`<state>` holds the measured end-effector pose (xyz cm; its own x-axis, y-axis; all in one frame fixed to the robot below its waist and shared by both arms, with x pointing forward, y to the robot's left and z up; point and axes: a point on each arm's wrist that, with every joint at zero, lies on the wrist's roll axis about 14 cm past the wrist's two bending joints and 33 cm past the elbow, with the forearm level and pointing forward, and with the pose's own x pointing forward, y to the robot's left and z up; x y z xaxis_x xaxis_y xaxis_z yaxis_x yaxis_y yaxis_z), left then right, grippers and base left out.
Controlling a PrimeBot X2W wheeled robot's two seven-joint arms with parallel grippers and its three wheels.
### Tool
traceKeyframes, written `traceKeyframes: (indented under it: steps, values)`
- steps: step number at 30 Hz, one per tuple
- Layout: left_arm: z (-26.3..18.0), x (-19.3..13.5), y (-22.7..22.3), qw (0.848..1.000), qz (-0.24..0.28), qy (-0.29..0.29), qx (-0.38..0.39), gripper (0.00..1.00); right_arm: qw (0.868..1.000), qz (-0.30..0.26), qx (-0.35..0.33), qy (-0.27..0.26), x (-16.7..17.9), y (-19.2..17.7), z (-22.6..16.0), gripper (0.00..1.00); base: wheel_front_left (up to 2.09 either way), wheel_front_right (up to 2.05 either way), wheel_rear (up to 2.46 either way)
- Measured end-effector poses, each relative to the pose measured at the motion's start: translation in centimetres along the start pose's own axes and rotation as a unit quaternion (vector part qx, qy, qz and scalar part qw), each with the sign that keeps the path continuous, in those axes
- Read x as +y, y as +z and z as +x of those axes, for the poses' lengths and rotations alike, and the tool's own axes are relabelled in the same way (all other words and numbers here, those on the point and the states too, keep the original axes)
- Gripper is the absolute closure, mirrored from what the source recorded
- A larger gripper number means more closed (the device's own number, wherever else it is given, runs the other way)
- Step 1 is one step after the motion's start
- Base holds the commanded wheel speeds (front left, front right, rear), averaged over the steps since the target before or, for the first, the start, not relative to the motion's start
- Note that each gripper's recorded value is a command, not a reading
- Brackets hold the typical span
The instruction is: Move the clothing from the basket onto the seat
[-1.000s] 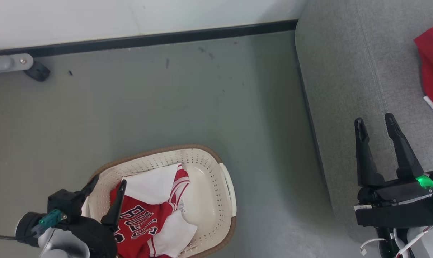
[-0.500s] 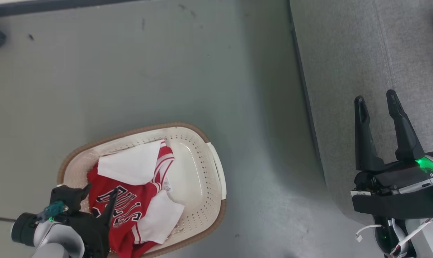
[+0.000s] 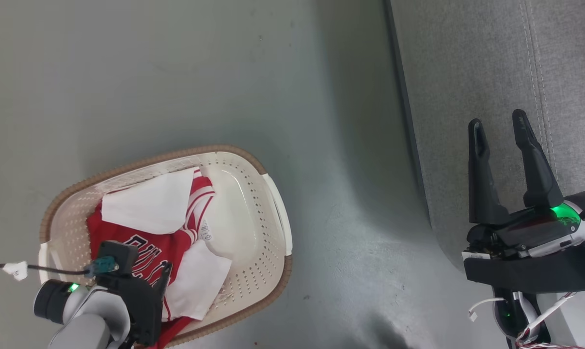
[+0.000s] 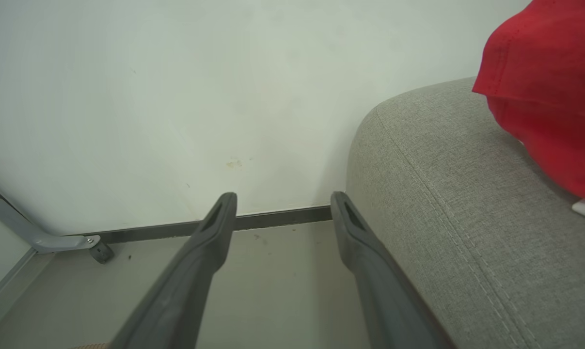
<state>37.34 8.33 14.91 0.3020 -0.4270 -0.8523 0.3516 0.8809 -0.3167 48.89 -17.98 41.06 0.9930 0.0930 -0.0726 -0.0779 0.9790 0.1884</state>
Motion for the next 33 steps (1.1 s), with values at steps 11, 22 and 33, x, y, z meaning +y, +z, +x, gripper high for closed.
traceKeyframes:
  steps: [11, 22, 33]
  values:
    - [2.1, 0.4, -4.3, 0.992, 0.046, 0.0, 0.119, 0.0, 1.0, 0.005, 0.025, -0.008, -0.3, -2.3, -0.1, 0.0, 0.0, 0.0, 0.0]
    - [3.6, 1.9, -6.2, 0.979, 0.069, 0.021, 0.19, 0.0, 0.999, 0.003, 0.039, -0.011, -0.5, -4.0, 0.4, 0.0, 0.0, 0.0, 0.0]
    - [3.4, 3.6, -8.3, 0.954, 0.122, 0.056, 0.27, 0.76, 0.999, 0.0, 0.049, -0.017, -0.7, -4.7, 0.2, 0.0, 0.0, 0.0, 0.0]
